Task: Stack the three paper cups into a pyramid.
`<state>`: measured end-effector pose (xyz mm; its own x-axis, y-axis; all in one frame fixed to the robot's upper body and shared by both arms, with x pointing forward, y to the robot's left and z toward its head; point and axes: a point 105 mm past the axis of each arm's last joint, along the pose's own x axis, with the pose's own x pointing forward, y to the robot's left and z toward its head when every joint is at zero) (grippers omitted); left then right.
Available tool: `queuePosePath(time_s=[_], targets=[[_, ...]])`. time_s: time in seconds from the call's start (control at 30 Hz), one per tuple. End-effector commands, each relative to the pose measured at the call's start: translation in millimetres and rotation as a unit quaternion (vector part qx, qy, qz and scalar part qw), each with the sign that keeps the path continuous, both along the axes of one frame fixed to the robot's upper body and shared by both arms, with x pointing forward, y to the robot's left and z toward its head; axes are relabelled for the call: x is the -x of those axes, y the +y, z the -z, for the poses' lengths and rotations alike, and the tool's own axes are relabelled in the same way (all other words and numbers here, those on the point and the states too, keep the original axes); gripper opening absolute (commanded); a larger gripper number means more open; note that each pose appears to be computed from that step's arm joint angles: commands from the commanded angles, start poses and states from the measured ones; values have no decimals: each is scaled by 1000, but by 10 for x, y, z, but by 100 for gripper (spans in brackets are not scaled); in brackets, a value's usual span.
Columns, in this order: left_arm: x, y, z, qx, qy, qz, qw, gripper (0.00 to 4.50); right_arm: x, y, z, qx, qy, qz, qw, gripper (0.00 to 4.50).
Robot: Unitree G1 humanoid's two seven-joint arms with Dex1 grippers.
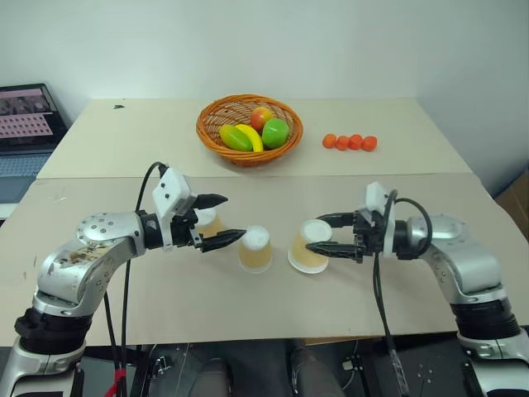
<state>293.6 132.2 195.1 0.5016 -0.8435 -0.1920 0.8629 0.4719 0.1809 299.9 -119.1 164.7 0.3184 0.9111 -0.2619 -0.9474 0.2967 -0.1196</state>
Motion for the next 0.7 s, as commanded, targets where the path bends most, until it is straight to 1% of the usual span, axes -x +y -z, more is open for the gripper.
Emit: queuePosePath(time_s=[0.03,0.17,0.3,0.7], targets=[[31,19,-139,-3,-28,4,1000,450,23,97,-121,-11,-25,-14,1000,279],[45,24,-145,-6,-27,4,1000,450,0,174,-39,-11,-21,-19,1000,279],[42,23,-166,-7,-30,4,1000,450,-30,248,-24,-12,-24,-29,999,279],[55,37,-194,-9,-35,-1,999,450,-128,251,23,4,-36,-40,999,279]])
